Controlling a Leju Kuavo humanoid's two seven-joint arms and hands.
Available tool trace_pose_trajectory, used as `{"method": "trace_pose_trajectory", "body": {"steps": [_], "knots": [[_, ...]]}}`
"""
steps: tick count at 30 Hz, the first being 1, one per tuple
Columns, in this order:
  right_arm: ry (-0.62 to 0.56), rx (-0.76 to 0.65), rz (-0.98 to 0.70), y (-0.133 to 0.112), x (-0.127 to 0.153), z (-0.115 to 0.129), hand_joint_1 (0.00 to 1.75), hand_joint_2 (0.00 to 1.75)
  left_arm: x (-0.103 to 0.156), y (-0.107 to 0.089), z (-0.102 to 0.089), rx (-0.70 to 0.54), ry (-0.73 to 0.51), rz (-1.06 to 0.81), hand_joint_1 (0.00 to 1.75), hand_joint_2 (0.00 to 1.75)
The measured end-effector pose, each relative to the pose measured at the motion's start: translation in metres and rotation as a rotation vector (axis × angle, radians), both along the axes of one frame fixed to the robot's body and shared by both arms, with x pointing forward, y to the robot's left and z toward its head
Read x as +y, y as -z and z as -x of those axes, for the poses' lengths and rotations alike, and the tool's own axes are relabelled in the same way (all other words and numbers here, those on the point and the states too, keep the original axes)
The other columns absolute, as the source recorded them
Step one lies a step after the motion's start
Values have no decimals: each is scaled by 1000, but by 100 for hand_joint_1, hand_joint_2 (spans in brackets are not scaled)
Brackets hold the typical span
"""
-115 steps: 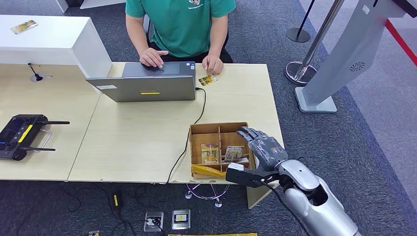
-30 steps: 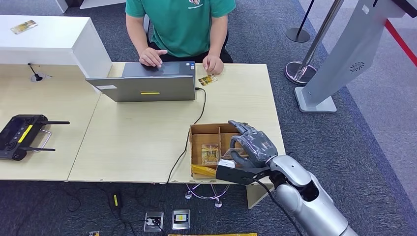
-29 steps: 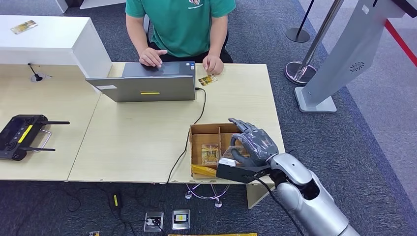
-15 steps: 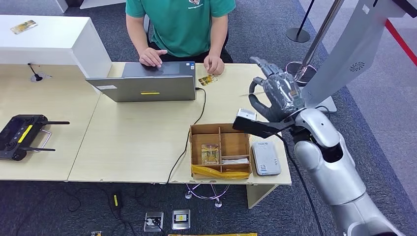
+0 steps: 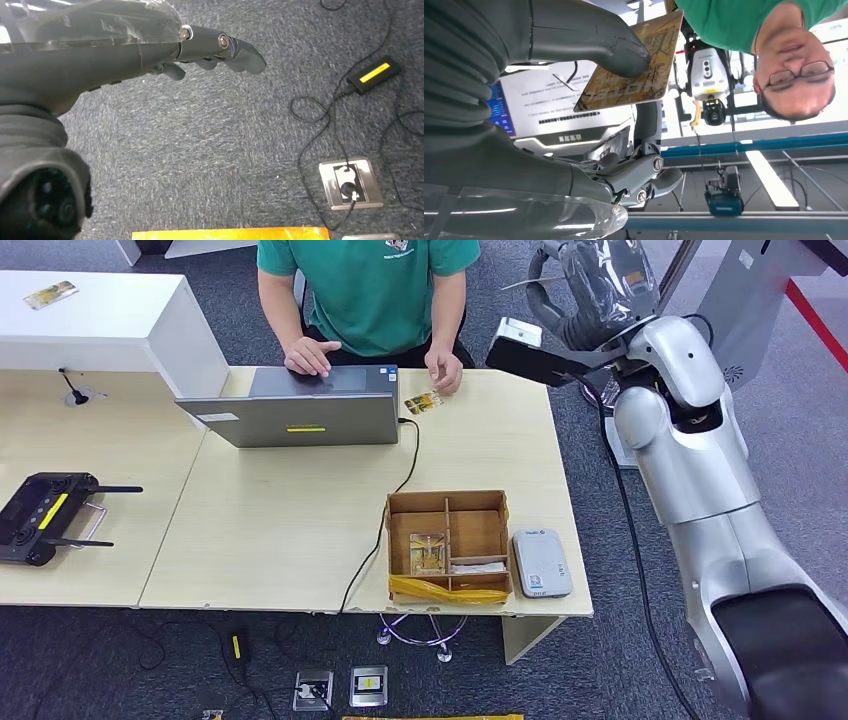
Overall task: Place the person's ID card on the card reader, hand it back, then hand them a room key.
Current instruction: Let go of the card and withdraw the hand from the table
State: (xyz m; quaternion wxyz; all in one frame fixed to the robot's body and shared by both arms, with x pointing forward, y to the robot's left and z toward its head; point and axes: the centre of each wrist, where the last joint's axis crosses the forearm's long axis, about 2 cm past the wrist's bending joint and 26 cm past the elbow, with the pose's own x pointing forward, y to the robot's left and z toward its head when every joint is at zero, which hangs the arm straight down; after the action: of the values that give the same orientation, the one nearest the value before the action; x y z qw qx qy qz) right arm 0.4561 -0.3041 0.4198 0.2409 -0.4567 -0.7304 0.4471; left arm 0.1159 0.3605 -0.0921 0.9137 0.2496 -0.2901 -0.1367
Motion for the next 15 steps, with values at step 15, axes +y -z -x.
{"method": "trace_pose_trajectory", "body": {"steps": [15], "knots": [[139,276,53,30,12,-52,175,175,11,-2,-1,28,49,-13,0,0]]}}
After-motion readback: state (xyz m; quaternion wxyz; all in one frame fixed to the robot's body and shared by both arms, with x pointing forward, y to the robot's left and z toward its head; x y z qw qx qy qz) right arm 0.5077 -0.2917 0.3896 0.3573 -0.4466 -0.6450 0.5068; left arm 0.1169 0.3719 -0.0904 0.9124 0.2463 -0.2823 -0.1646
